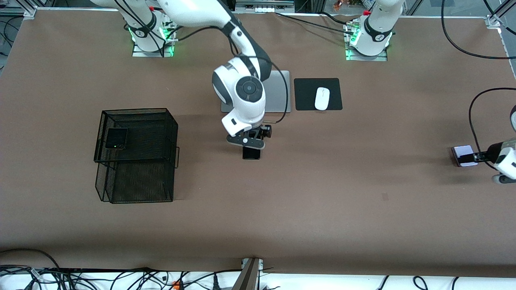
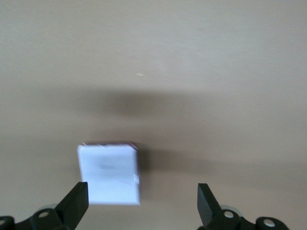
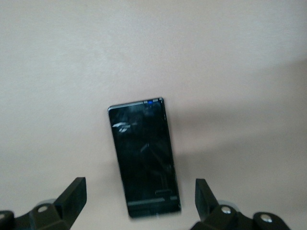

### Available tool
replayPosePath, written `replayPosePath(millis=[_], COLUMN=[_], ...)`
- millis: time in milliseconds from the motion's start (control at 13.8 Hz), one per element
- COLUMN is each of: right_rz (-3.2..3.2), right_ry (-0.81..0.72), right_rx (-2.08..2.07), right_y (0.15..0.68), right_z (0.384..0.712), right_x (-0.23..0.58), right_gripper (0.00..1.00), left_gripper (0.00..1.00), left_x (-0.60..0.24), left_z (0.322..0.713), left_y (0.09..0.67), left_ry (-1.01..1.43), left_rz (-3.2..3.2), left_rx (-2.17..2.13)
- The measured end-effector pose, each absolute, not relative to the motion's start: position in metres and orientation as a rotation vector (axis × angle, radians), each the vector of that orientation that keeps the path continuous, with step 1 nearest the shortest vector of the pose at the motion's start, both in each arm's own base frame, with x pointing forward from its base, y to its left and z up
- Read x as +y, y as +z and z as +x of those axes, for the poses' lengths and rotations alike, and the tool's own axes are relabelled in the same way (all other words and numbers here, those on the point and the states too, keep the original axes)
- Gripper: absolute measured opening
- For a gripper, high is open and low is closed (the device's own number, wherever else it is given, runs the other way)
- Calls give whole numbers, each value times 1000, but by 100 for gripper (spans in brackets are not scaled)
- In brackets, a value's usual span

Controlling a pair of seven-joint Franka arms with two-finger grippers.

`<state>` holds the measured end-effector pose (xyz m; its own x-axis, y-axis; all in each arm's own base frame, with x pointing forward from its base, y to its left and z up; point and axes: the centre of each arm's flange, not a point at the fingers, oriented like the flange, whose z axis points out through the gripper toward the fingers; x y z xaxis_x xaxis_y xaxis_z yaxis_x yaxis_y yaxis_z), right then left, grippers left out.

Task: Place phones with both arms
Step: 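Reach the tall phone with the right gripper while the left gripper grasps the Huawei phone, then carry the tall phone to the basket while the left gripper carries the Huawei phone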

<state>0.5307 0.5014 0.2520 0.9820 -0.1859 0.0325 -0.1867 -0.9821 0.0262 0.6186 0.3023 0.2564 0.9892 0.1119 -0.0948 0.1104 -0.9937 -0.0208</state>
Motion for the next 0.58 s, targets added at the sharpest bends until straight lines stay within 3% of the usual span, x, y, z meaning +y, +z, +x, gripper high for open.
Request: replayPosePath(millis=[289, 579], right_rz=[3096, 3089], right_ry=[90, 93], right_rx=[-290, -276], right_y=[203, 187], right_z=[526, 520], right_x=[500, 504], right_gripper=[100, 100], left_gripper=[100, 100], left_x=[332, 352], left_z=[598, 567], left_y=[206, 174], left_ry=[-6, 25], left_rz=[-3152, -3181], left_rx=[-140, -197])
